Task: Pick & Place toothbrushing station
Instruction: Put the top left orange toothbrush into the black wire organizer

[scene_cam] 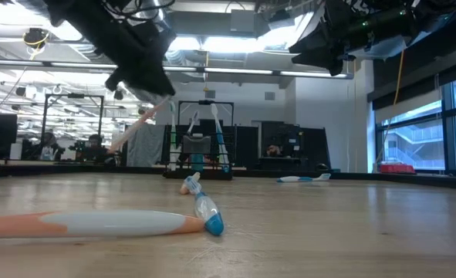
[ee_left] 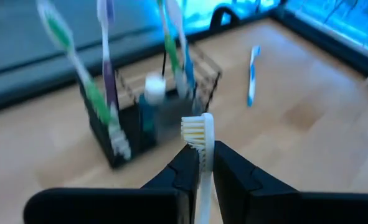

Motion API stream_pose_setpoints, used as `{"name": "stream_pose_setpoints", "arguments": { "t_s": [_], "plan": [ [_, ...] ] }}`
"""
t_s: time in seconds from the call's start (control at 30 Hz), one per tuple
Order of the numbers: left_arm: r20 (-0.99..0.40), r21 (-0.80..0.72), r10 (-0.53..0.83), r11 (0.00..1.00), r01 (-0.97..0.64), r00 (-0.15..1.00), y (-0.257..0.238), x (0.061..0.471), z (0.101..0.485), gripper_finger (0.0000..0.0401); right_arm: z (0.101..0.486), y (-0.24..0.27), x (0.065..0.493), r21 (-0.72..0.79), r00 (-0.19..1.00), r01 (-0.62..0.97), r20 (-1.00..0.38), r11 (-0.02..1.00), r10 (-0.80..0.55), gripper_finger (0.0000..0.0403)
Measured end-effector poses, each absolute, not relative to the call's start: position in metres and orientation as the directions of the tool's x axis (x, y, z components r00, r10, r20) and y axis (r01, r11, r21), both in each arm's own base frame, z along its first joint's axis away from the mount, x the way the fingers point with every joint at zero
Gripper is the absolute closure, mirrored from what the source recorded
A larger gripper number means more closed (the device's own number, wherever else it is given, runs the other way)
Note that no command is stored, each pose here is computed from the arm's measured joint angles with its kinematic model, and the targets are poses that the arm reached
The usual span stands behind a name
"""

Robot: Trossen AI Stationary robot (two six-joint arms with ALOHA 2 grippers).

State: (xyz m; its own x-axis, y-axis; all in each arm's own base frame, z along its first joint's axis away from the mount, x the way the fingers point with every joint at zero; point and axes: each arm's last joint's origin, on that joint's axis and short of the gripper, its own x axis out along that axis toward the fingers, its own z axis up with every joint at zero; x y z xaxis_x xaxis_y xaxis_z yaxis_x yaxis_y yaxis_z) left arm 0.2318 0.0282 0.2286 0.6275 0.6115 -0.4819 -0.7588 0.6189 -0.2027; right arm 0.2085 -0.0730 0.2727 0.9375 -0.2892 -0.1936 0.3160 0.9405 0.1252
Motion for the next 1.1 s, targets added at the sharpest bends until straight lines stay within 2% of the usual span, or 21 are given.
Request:
{"name": "stream_pose_setpoints", "arguments": {
  "t_s": [0.33,0.6,0.83,1.1],
  "plan": [
    [-0.239,-0.172,0.697,0.655,-0.736,0.676,0.055,0.241,0.256,0.0368,0.273,-0.073,0.208,0.125,0.938,0.316,-0.194,0.941,-0.289,0.0211],
    [-0.027,-0.145,0.716,0.687,-0.712,0.697,0.076,0.241,0.28,0.0368,0.273,-0.073,0.208,0.125,0.937,0.316,-0.194,0.94,-0.289,0.0211],
    [0.067,-0.102,0.708,0.705,-0.701,0.703,0.094,0.247,0.281,0.0368,0.273,-0.073,0.208,0.125,0.937,0.316,-0.194,0.94,-0.289,0.0211],
    [0.128,0.027,0.736,0.667,-0.745,0.664,0.106,0.266,0.264,0.0368,0.273,-0.073,0.208,0.125,0.937,0.316,-0.194,0.941,-0.289,0.0211]
  ]
}}
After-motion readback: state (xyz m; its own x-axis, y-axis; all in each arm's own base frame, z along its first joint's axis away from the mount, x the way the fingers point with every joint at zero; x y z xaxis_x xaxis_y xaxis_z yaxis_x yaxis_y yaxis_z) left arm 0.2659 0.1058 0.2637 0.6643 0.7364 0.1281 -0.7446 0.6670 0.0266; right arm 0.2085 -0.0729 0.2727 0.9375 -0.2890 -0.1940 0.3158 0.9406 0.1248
